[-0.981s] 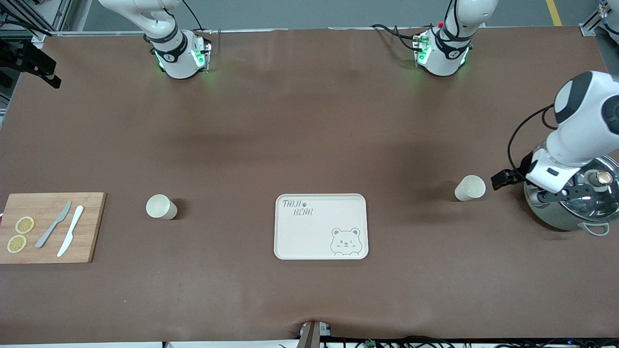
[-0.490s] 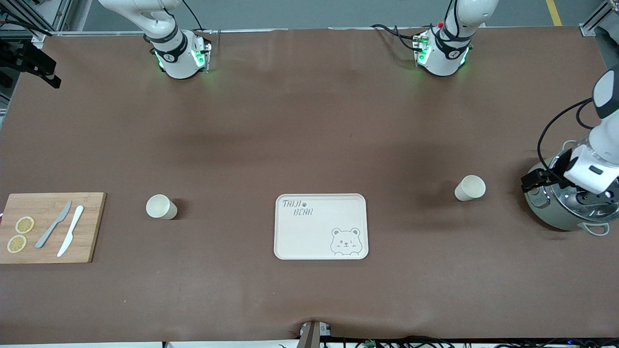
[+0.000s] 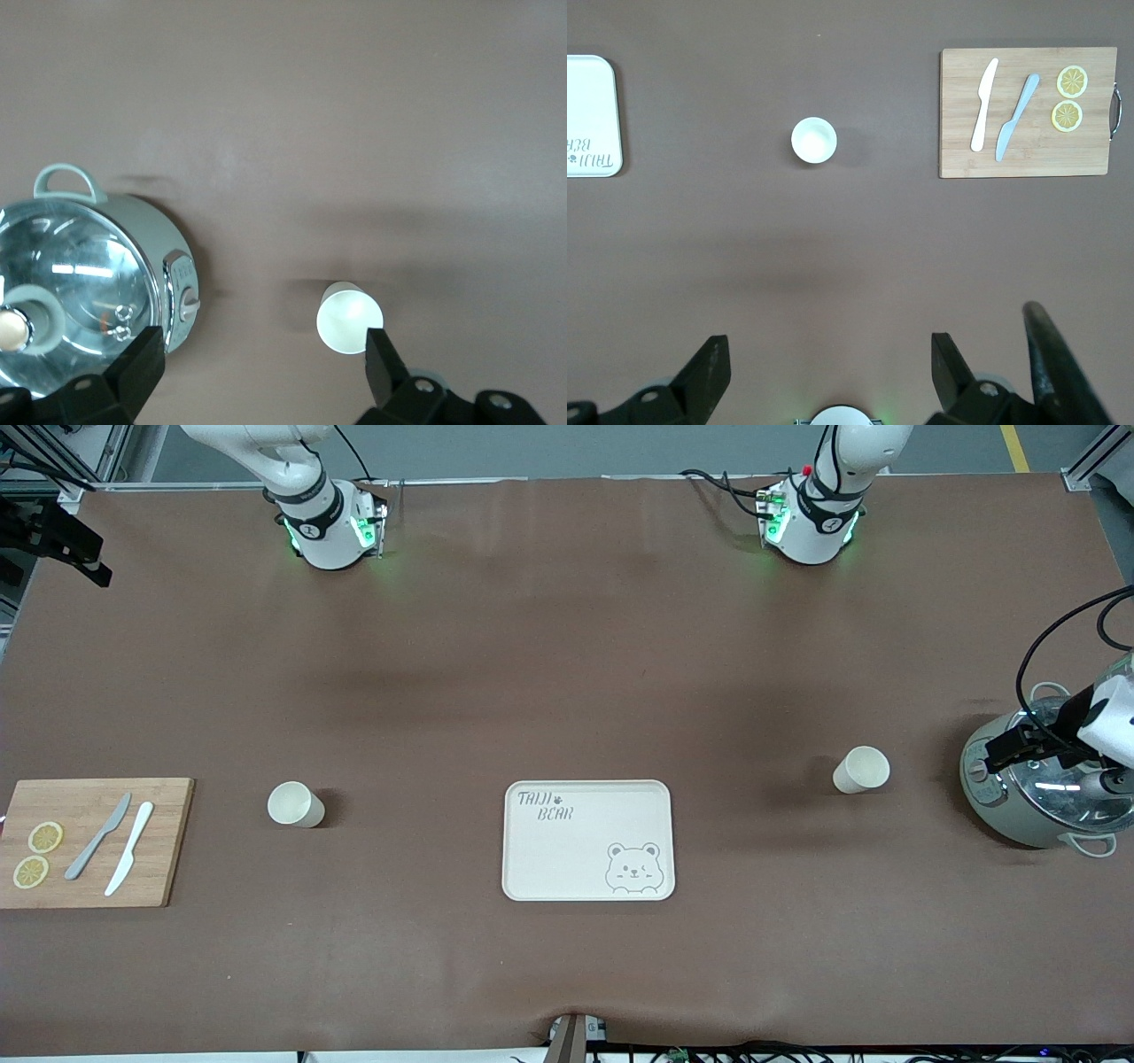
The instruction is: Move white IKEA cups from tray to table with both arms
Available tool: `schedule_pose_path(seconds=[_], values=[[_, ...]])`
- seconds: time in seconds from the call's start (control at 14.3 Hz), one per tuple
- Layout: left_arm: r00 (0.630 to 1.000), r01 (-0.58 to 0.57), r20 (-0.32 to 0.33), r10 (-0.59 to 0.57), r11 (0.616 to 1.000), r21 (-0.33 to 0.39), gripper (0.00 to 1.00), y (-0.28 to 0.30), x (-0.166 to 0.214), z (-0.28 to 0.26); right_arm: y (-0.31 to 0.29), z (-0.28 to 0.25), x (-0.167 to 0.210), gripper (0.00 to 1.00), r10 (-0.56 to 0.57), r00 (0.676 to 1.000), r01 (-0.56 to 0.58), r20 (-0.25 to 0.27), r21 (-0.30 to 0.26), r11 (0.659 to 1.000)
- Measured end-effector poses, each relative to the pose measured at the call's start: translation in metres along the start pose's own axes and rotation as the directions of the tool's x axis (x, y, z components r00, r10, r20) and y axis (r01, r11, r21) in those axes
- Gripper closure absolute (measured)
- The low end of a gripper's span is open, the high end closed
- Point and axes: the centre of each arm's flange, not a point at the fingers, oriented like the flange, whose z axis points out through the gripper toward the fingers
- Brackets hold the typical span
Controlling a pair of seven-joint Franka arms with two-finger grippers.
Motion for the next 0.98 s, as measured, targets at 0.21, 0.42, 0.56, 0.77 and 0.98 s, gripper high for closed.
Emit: schedule_pose_path(seconds=[0.21,0.42,0.56,0.77,0.98], values=[[0.999,0.039,-0.030,-0.040,0.999,-0.009,0.00,0.005,0.007,-0.016,0.000,0.000,0.000,0.00,0.000,1.000,0.000,0.000,0.000,1.000],[0.996,0.088,0.006,-0.088,0.996,0.005,0.00,0.000,0.004,-0.011,0.000,0.000,0.000,0.00,0.000,1.000,0.000,-0.001,0.000,1.000],[0.995,0.090,0.035,-0.090,0.996,0.016,0.00,-0.002,0.001,-0.008,0.000,0.000,0.000,0.00,0.000,1.000,0.000,-0.001,0.000,1.000],[0.995,0.081,0.062,-0.082,0.996,0.026,0.00,0.002,-0.003,-0.009,0.000,0.000,0.000,0.00,0.001,1.000,-0.001,-0.001,0.000,1.000],[0.995,0.062,0.080,-0.064,0.998,0.029,0.00,0.013,-0.009,-0.018,0.000,0.000,0.000,0.00,0.001,1.000,-0.001,-0.001,0.000,1.000]])
